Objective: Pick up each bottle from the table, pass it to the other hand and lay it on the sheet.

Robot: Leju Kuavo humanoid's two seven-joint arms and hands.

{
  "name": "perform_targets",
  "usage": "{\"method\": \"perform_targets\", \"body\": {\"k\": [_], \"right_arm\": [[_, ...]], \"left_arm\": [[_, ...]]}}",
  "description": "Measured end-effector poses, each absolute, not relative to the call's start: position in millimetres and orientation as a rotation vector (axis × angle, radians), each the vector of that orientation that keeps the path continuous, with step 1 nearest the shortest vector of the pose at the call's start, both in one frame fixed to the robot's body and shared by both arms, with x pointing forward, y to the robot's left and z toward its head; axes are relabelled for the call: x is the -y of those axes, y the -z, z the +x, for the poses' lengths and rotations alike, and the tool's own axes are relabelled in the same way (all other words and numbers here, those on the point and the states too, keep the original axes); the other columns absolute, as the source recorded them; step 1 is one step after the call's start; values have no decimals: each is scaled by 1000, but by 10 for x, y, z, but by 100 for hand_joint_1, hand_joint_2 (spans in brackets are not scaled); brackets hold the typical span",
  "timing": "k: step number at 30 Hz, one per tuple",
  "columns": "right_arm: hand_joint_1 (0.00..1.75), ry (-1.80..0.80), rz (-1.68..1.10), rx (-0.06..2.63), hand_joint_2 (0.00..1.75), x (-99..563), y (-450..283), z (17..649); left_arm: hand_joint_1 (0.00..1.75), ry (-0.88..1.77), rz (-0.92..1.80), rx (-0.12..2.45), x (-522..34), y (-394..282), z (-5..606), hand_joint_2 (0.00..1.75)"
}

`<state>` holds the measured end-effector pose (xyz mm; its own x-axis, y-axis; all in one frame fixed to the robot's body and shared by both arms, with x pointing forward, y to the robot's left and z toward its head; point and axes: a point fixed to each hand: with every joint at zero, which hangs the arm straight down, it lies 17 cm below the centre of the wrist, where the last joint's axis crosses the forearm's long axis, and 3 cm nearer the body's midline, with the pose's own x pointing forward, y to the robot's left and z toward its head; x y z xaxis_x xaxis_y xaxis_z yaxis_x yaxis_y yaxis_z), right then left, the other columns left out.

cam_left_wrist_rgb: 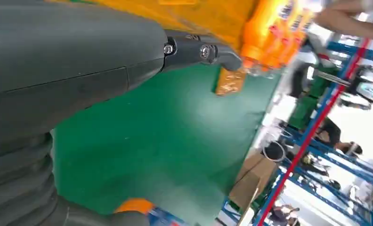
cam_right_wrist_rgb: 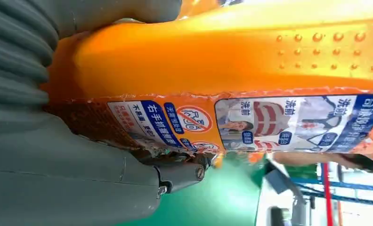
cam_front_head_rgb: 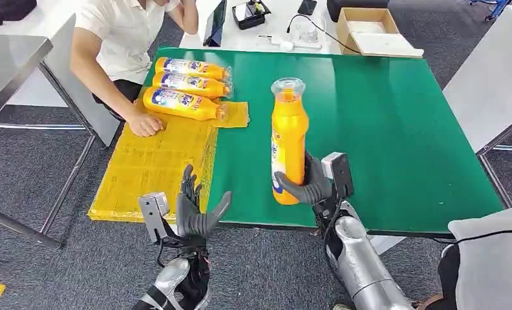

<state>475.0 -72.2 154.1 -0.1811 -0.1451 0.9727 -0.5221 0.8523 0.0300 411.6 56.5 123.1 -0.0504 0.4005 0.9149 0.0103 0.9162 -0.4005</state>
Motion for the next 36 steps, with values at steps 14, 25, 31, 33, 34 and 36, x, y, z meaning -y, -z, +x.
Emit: {"method": "perform_targets", "body": {"k": [14,25,31,33,34,36], "right_arm": [[175,-687,633,1816,175,-192,-1711,4025],[175,-763,681,1779,175,-357,-1554,3817],[175,-843,634,1753,175,-370,-1347,3755],[175,-890,596,1759,175,-378,-1286,3739],[175,-913,577,1760,175,-381,-1253,3730],[173,-962,542,1758,175,-388,-1174,3703]], "left_arm": [[0,-47,-814,1653,134,-1808,3692,175],[0,-66,-759,1696,-2,-1811,3714,175],[0,-115,-774,1699,-73,-1887,3726,175],[0,-119,-765,1699,-89,-1874,3733,175],[0,-121,-752,1702,-107,-1869,3746,175],[0,-135,-723,1705,-155,-1850,3780,175]]}}
